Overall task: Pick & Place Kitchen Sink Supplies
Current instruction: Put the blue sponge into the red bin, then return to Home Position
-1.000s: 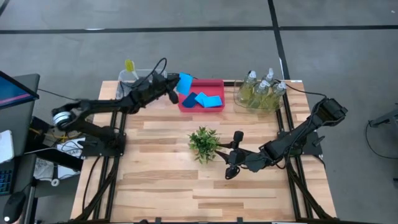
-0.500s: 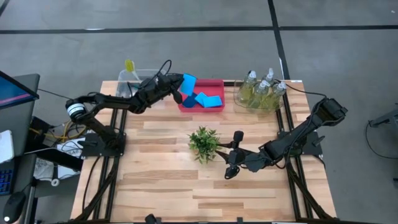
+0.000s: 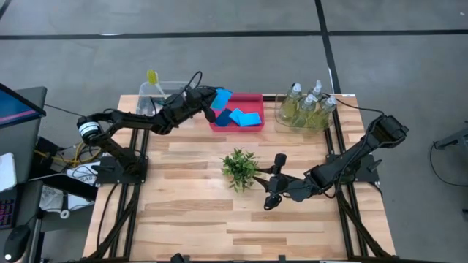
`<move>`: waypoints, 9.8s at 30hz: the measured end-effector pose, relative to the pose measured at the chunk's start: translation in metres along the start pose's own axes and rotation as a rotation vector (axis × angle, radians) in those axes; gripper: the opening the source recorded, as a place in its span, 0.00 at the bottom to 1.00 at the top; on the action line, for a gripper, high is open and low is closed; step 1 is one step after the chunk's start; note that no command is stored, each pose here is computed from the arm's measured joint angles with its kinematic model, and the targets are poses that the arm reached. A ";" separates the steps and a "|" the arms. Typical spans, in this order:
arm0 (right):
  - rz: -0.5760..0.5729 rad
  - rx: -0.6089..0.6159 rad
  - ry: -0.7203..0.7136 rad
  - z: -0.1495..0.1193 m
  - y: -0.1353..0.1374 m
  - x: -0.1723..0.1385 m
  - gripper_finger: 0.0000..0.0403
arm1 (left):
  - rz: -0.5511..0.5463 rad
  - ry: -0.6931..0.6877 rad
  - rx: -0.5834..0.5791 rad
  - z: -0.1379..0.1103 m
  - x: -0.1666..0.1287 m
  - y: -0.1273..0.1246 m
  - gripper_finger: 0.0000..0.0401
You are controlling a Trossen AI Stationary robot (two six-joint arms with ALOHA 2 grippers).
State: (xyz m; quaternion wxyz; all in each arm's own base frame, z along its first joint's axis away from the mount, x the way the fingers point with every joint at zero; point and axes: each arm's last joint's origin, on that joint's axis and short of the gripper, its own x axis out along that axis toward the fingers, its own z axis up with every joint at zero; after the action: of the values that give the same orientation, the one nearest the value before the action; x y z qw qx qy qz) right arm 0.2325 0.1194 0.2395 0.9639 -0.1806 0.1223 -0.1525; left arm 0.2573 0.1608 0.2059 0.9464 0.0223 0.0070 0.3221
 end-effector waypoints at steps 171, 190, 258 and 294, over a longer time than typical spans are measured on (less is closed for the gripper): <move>0.728 0.198 -0.468 -0.078 -0.090 -0.112 0.29 | -0.715 -0.033 -0.192 -0.029 -0.238 -0.056 0.26; 0.674 0.222 -0.443 -0.111 -0.089 -0.104 0.29 | -0.711 -0.012 -0.176 -0.031 -0.237 -0.057 0.26; 0.411 0.384 -0.242 -0.138 -0.098 -0.076 0.29 | -0.711 -0.008 -0.174 -0.032 -0.237 -0.058 0.26; 0.412 0.384 -0.242 -0.138 -0.098 -0.076 0.29 | -0.711 -0.008 -0.174 -0.032 -0.237 -0.058 0.26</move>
State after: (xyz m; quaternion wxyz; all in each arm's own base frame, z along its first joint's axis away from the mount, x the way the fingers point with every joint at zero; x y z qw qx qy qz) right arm 0.0981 0.0154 0.1657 0.9986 0.0164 0.0096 0.0485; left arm 0.1039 -0.0281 0.1712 0.9976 -0.0609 -0.0169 -0.0277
